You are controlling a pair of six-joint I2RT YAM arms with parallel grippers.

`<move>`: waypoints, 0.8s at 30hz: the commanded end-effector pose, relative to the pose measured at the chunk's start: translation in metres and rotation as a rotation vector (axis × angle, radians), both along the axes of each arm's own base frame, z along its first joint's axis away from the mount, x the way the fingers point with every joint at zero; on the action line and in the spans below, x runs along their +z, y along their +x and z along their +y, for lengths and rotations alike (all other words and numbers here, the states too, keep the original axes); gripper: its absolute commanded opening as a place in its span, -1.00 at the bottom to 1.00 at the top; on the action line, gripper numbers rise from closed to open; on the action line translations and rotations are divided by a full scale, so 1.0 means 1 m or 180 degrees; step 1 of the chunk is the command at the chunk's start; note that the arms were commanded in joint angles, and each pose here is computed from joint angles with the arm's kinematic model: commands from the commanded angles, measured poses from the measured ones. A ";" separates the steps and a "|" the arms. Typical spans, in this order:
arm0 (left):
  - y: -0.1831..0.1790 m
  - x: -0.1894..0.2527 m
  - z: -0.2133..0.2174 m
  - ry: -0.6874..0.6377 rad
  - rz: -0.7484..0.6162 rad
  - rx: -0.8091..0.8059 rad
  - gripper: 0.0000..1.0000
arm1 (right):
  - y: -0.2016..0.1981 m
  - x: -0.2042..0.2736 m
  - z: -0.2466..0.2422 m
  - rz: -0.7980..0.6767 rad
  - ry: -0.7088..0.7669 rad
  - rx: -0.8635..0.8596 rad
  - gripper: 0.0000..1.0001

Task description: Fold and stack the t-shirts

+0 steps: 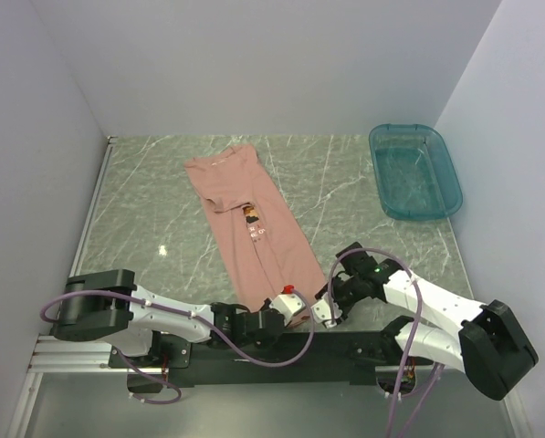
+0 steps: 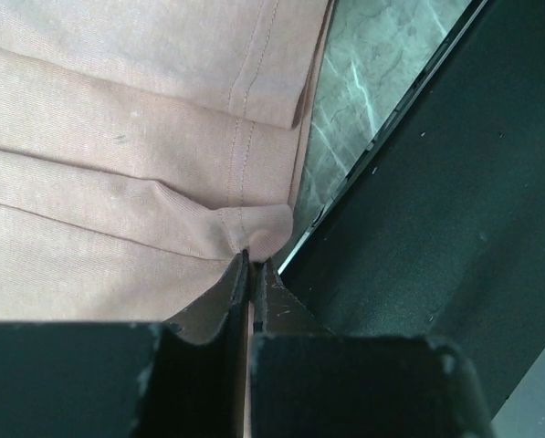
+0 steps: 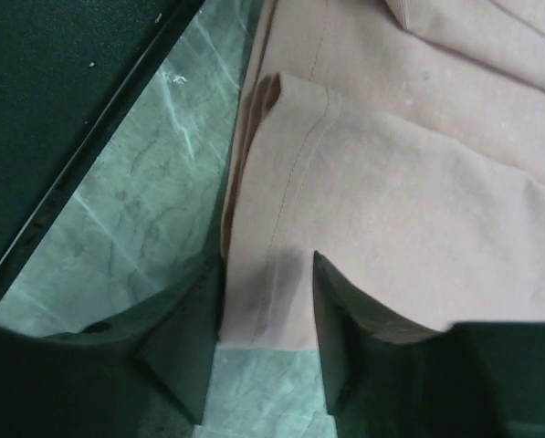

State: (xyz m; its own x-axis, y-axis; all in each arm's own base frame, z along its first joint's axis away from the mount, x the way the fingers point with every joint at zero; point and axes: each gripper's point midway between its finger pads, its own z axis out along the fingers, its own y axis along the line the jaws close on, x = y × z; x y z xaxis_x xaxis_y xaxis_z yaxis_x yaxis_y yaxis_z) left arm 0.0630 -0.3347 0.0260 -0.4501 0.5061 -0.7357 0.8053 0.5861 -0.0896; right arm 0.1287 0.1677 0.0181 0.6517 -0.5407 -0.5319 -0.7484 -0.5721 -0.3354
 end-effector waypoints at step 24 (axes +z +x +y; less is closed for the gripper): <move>0.074 0.094 -0.001 -0.1019 0.0189 0.0097 -0.99 | 0.081 0.108 0.042 0.0196 0.0691 -0.0836 -1.00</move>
